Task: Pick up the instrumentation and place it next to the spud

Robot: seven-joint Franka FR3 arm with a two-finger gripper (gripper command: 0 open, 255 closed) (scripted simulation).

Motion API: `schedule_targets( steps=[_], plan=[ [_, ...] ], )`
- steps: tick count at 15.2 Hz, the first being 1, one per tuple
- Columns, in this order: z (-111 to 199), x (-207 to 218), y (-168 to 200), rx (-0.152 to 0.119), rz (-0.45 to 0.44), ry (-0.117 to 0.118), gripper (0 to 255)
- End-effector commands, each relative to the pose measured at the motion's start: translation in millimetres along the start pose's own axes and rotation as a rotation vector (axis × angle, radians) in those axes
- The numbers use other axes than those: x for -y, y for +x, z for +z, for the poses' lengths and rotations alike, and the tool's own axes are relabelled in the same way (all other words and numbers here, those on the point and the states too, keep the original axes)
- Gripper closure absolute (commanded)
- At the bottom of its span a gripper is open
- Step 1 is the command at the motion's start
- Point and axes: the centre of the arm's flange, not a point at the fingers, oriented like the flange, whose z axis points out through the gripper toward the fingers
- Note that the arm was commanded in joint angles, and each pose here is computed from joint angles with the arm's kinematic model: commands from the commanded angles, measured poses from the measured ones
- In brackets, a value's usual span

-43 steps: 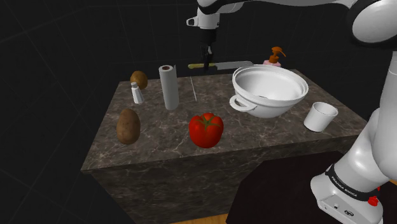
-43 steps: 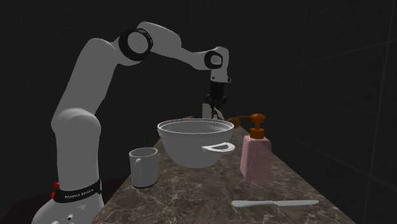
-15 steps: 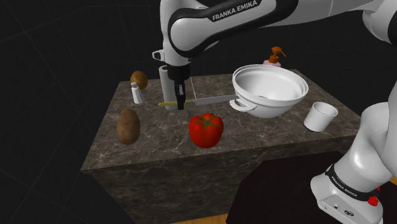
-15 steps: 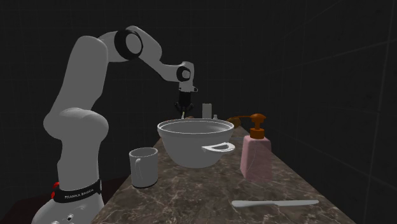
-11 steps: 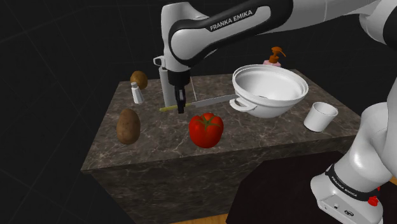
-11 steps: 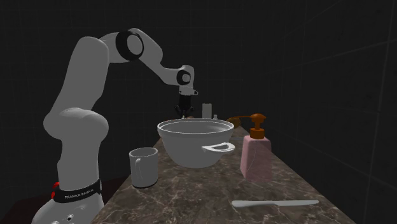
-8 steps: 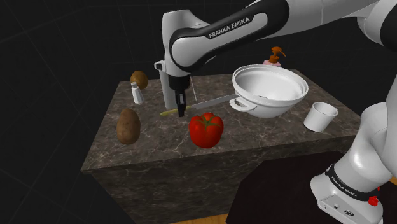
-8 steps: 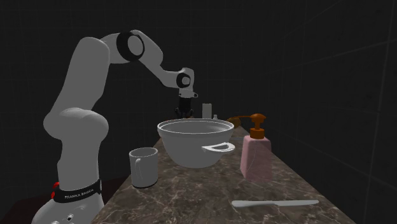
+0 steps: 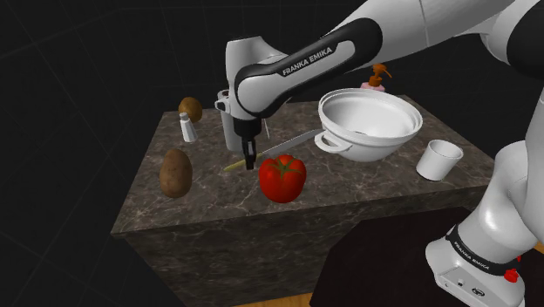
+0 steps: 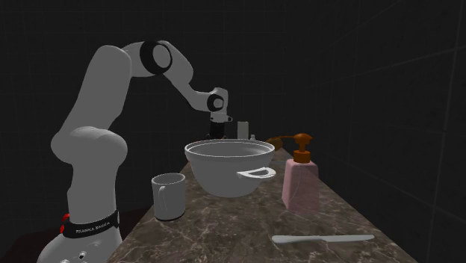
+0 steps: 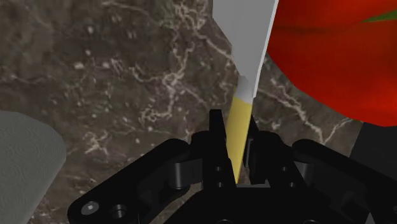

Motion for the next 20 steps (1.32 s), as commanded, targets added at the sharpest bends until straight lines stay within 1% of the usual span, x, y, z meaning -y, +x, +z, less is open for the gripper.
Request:
schedule_targets(
  steps=[1, 3, 11, 12, 17, 20],
  plan=[
    [11.1, -1.0, 0.8, 0.0, 0.0, 0.0, 255],
    [26.1, -2.6, 0.1, 0.0, 0.0, 0.0, 255],
    [26.0, -2.6, 0.1, 0.0, 0.0, 0.0, 255],
    [26.0, -2.6, 0.1, 0.0, 0.0, 0.0, 0],
    [26.0, -2.6, 0.1, 0.0, 0.0, 0.0, 0],
    [-13.5, -2.6, 0.1, 0.0, 0.0, 0.0, 0]
  ],
)
